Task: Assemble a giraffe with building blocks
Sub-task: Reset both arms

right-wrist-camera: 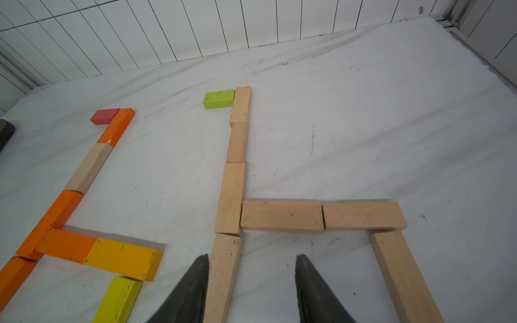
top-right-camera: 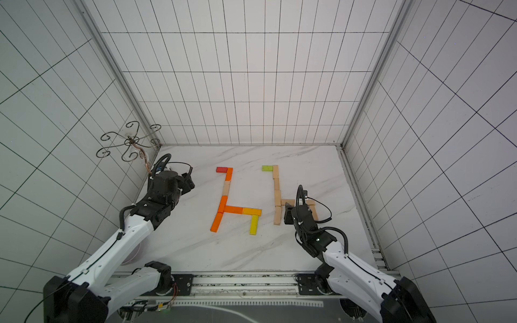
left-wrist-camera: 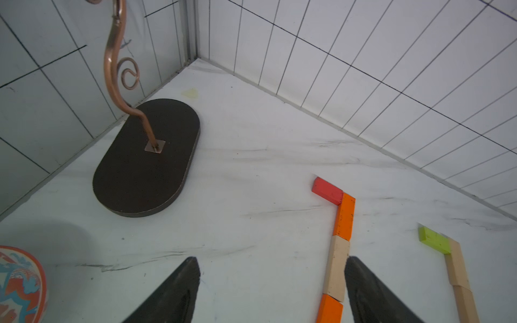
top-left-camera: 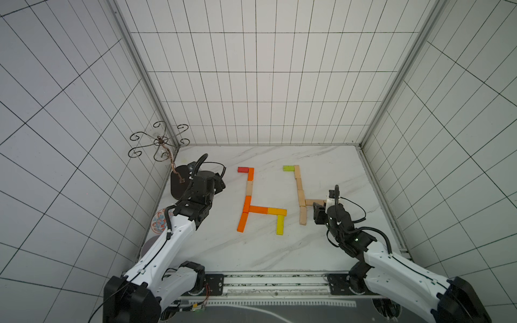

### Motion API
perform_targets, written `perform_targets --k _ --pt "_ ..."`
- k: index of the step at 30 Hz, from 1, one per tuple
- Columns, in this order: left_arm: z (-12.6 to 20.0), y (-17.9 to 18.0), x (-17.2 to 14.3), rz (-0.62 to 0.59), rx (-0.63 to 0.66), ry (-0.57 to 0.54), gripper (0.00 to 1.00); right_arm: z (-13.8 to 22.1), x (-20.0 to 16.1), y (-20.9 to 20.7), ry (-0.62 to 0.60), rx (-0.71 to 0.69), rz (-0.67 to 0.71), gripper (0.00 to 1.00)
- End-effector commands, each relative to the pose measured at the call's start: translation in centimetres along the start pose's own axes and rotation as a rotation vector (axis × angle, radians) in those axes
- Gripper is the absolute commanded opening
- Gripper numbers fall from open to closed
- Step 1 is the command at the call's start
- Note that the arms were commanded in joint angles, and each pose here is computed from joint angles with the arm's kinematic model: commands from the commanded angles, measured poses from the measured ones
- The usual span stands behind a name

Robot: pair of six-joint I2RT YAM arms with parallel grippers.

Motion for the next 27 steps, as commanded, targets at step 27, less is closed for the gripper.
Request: perform_targets --k 27 --pt "-1.6 6.8 -4.3 -0.144 0.323 -0.415 0.85 -1.8 8.7 -11.4 -0.443 -0.438 0.035 0.62"
Point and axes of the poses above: each gripper's point midway between its finger pads, its own z axis back along the fingers, its own y axis along the line the jaws close on, x = y × z, the point moved 8 cm from there along z, back along the fingers, and after that the axes turned 5 degrees about -z, right-handed, at the moved point
